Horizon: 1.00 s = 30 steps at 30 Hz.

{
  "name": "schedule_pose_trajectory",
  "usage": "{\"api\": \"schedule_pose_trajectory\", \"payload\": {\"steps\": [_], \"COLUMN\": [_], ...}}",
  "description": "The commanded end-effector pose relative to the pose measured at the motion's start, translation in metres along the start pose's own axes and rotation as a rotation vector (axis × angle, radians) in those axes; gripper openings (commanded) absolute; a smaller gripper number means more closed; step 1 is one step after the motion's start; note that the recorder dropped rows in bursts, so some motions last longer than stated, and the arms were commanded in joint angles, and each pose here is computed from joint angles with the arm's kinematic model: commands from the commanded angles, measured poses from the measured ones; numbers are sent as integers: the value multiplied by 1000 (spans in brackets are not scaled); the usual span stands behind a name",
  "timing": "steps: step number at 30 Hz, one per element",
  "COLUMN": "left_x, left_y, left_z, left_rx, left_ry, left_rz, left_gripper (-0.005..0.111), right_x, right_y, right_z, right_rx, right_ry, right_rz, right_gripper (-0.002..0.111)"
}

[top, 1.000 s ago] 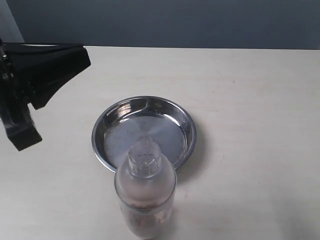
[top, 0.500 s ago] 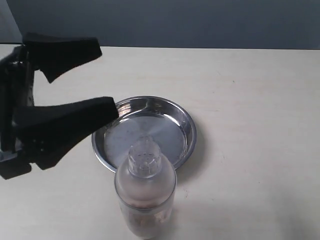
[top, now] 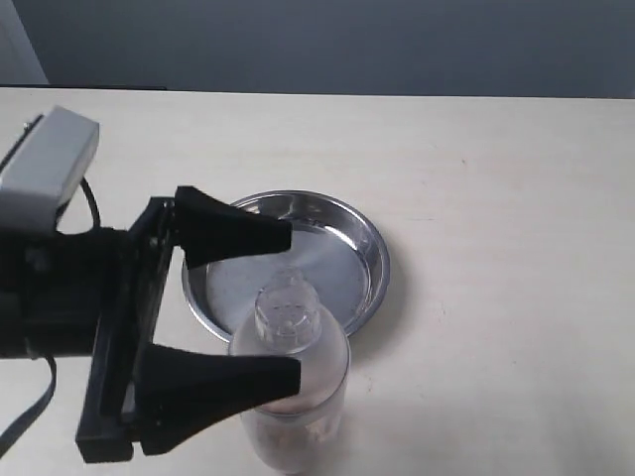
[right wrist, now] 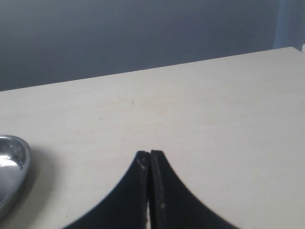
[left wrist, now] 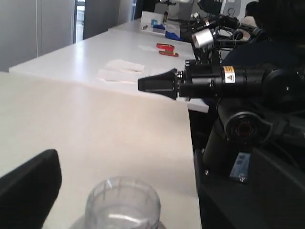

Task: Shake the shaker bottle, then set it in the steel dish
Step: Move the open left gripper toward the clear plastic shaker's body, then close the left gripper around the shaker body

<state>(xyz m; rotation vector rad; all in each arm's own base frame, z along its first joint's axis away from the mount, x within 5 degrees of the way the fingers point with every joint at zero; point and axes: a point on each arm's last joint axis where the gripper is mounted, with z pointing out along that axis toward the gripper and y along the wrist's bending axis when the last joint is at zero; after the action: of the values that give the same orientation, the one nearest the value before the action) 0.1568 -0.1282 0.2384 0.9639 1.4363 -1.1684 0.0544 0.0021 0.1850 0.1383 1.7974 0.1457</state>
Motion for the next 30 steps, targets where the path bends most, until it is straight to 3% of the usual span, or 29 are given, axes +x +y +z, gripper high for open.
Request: {"api": "schedule_pose_trajectory", "payload": {"steps": [1, 12, 21, 30], "left_x": [23, 65, 95, 107], "left_y": [2, 16, 31, 36], "left_z": [1, 5, 10, 23], "left_rx": [4, -2, -39, -47], "left_ry": [47, 148, 204, 218], "left_rz": [-1, 54, -2, -35], "left_gripper": [106, 106, 106, 106], "right_x": [-1, -1, -1, -1], "right_y": [0, 0, 0, 0], "right_z": [0, 0, 0, 0], "right_rx": [2, 2, 2, 2], "right_ry": [-13, -13, -13, -13], "right_rz": [-5, -5, -8, -6], "right_gripper": [-1, -1, -1, -1]}}
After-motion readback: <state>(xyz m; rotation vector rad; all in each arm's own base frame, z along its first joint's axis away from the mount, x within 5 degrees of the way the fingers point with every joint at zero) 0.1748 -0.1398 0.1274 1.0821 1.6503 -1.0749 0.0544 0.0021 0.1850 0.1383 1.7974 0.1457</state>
